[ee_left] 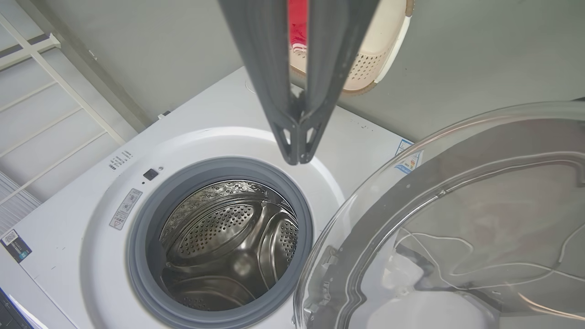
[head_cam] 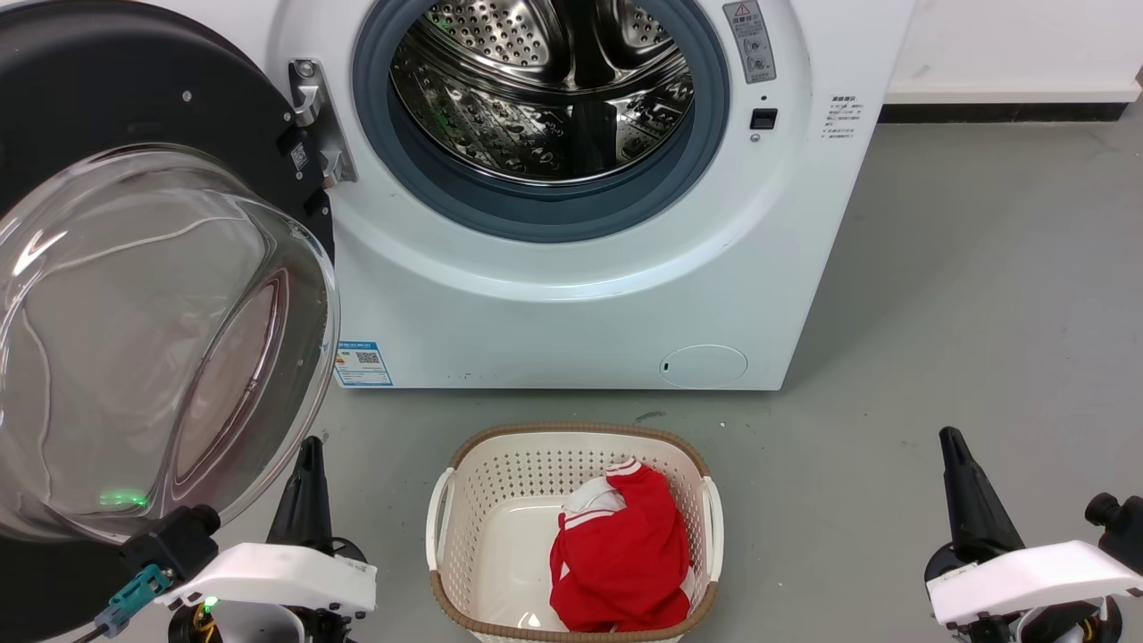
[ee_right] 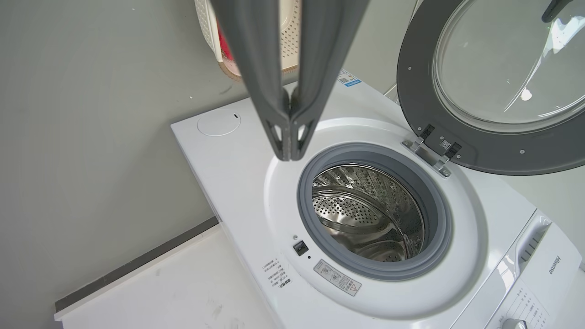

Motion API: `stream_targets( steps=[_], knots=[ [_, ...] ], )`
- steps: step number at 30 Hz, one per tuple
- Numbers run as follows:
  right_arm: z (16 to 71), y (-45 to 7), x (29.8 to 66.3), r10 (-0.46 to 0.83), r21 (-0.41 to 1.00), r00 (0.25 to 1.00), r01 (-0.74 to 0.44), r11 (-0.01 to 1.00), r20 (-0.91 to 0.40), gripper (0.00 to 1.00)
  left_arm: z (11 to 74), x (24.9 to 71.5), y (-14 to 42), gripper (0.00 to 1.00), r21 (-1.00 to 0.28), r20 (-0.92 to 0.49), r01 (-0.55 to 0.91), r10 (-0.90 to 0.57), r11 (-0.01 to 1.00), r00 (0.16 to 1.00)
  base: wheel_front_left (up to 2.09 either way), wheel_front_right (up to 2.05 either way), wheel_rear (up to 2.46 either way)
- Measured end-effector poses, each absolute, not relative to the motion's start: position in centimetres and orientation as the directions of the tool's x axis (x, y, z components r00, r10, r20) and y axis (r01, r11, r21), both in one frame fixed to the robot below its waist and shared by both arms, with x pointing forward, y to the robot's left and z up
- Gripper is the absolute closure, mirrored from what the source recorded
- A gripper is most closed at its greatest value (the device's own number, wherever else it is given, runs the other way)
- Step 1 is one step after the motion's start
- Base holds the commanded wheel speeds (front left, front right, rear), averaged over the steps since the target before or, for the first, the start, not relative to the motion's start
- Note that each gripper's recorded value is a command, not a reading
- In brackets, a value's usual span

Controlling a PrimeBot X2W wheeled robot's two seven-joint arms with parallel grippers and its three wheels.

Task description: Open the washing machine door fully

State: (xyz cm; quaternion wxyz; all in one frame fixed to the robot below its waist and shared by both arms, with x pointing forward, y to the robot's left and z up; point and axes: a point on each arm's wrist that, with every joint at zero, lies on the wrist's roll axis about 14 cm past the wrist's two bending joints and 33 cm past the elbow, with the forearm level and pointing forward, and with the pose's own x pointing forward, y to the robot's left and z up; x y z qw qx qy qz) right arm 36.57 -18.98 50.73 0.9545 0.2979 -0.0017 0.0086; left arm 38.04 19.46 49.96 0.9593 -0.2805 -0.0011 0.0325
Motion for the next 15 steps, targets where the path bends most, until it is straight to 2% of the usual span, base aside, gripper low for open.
stream_targets(
  steps=[15],
  knots=[
    [50.38,-19.33,37.14,0.004,0.756,1.0,0.005,0.655,-0.009,1.0,49.57,38.27,19.77,1.0,-0.737,-0.051,-0.076,0.057,0.672,0.997,0.0,0.0,0.0]
  ],
)
